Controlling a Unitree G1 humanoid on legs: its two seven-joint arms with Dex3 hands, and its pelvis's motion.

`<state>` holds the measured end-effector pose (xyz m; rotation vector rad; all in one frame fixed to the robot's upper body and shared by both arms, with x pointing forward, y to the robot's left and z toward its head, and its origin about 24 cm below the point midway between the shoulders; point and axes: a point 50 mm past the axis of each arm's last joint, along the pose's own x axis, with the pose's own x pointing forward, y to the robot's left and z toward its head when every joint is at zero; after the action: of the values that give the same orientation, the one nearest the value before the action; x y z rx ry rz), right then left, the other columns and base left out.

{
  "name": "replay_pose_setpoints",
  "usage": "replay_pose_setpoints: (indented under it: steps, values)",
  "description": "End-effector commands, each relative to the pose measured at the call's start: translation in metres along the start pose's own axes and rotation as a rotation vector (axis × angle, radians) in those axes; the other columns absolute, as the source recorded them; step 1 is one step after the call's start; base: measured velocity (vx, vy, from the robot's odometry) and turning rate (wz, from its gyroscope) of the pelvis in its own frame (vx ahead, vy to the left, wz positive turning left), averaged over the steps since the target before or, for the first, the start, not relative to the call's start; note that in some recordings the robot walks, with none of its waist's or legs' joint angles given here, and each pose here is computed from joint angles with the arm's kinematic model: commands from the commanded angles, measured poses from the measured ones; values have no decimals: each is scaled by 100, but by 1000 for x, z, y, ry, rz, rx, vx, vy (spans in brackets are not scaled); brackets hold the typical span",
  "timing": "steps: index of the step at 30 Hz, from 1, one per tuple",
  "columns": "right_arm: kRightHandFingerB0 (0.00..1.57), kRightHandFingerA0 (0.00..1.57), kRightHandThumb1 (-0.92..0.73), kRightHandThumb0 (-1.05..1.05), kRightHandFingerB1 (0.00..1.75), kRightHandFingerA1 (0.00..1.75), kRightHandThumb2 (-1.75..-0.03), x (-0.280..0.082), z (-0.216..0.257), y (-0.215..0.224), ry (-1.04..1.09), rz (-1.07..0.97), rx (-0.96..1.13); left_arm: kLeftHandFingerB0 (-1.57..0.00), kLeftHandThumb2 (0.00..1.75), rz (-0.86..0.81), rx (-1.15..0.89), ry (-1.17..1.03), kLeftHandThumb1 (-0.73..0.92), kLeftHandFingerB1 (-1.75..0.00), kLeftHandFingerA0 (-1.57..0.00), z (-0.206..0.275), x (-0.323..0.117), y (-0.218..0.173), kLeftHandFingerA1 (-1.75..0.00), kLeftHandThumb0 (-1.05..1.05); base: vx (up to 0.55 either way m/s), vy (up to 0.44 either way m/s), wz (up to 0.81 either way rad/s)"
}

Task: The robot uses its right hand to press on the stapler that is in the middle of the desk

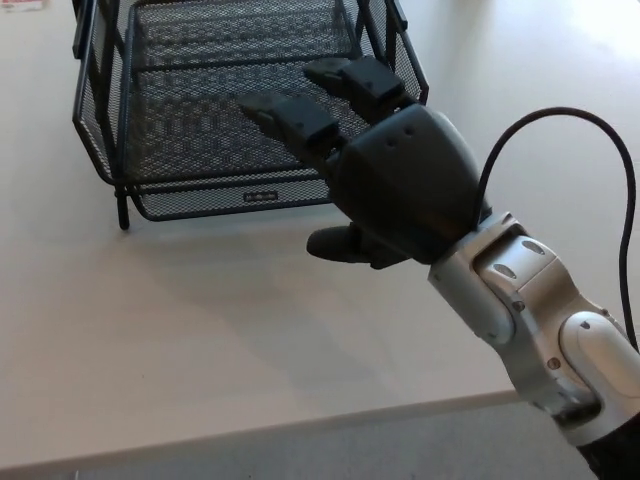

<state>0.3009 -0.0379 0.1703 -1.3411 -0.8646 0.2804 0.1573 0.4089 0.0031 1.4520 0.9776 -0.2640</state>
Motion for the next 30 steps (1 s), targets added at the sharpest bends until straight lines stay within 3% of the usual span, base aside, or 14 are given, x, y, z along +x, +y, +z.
replay_pose_setpoints:
  steps: [1,6,7,12,13,15,16,17,18,19,22,30]
  values:
    - [24,15,-46,-68,34,51,-55,5,-6,6,-2,-56,-56,-2,100,-12,28,6,58,-22,-1,5,3,2,-30,-77,0,0,0]
    - [27,22,-46,-56,38,58,-54,8,-19,17,20,-144,-89,-1,100,-20,17,16,58,-21,-1,6,3,-4,-27,-77,0,0,0]
    - [34,30,-45,-47,37,59,-54,10,-23,17,28,-167,-96,0,99,-20,15,17,58,-21,0,7,3,-4,-27,-78,0,0,0]
    - [38,33,-44,-49,40,64,-53,14,-32,17,53,-211,-128,0,99,-17,17,12,58,-21,-1,6,2,-2,-28,-77,0,0,0]
    - [34,33,-35,-50,50,67,-73,14,-33,18,59,-208,-116,0,99,-15,18,13,58,-21,-1,7,3,-2,-27,-76,0,0,0]
    - [40,46,-36,-47,51,71,-74,13,-33,19,63,-229,-98,-1,99,-19,18,8,58,-22,-1,7,2,-2,-28,-76,0,0,0]
    - [40,46,-36,-47,51,71,-74,11,-33,20,65,-240,-93,-1,99,-24,21,7,58,-22,-1,8,1,-3,-28,-76,0,0,0]
    - [50,49,-46,-39,43,74,-55,12,-34,21,70,-252,-89,-2,100,-20,31,8,58,-22,-1,7,2,-4,-28,-77,0,0,0]
    - [61,61,-46,-37,46,77,-54,12,-34,20,66,-300,-107,-2,99,-18,32,7,58,-22,-1,7,2,-4,-29,-76,0,0,0]
    - [61,61,-46,-37,46,77,-54,11,-35,20,68,-302,-107,-2,99,-18,34,6,58,-22,-1,7,2,-4,-29,-76,0,0,0]
    - [77,83,-50,-37,51,82,-55,13,-36,18,75,-342,-142,-2,99,-17,24,10,58,-22,-1,7,3,-3,-28,-75,0,0,0]
    - [84,99,-51,-42,55,88,-56,12,-36,14,32,-362,-150,-2,100,-9,32,-4,58,-22,-1,8,4,0,-31,-77,0,0,0]
